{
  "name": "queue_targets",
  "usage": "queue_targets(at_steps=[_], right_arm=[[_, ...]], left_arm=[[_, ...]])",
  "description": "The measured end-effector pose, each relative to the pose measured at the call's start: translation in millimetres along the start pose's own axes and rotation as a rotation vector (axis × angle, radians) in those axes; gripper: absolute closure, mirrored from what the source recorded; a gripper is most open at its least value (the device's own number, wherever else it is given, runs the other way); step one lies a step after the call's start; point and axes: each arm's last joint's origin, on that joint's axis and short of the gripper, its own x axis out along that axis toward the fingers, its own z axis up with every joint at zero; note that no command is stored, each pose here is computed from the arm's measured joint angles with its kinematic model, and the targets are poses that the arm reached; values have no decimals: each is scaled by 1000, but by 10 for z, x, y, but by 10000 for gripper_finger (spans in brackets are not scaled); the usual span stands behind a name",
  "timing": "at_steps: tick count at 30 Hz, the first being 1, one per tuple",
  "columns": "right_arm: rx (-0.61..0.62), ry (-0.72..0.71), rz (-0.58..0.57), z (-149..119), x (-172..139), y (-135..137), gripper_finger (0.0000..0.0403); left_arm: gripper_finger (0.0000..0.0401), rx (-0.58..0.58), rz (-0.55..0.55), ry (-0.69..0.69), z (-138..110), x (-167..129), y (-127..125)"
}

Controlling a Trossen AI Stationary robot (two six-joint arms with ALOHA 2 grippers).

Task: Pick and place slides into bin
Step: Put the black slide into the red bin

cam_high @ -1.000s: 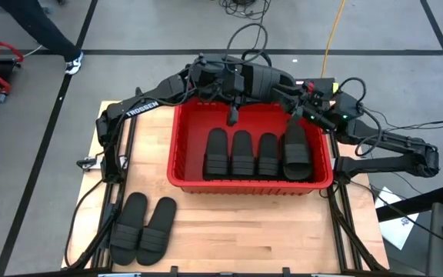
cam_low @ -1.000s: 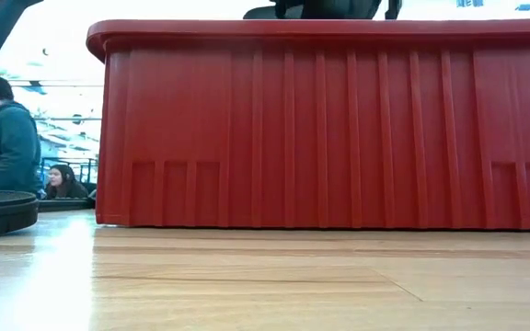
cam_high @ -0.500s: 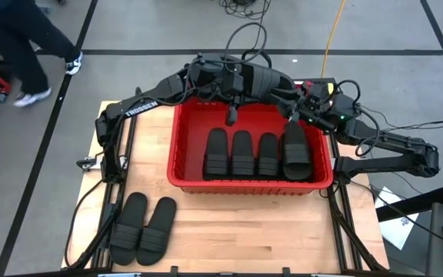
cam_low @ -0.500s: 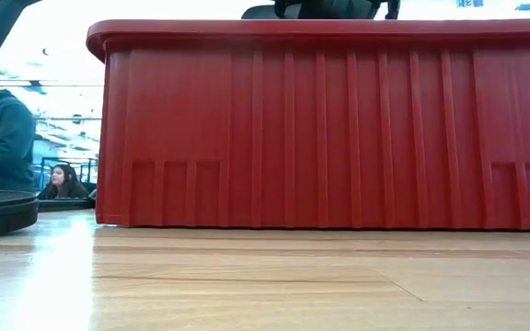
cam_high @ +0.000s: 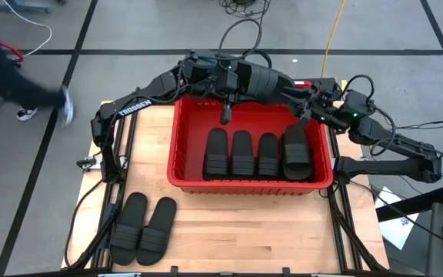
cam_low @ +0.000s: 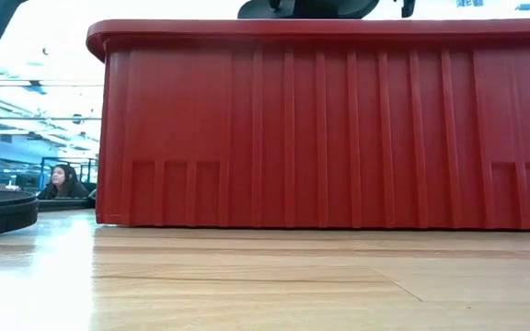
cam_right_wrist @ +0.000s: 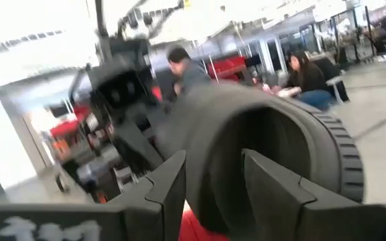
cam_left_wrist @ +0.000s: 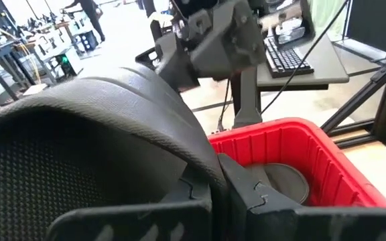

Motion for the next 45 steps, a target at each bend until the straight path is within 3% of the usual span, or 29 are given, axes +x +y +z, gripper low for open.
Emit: queue_targets(at_steps=[19, 26, 33, 36, 41, 45], right_arm=[[35, 70, -1, -156, 297, -32, 258], [47, -15, 45, -164, 460, -22, 258], [68, -9, 128, -227, 573, -16, 262], [86, 7, 151, -252, 597, -15, 287], [85, 10, 172, -247, 591, -6, 384], [81, -4, 175, -198, 536, 8, 395]], left_arm=[[401, 10, -35, 5, 59, 62, -191], [401, 8, -28, 27, 58, 53, -211], [401, -2, -22, 85, 14, 35, -225], [401, -14, -32, 112, -15, 37, -234], [401, -22, -39, 135, -39, 39, -245], [394, -50, -5, 147, -45, 53, -243]])
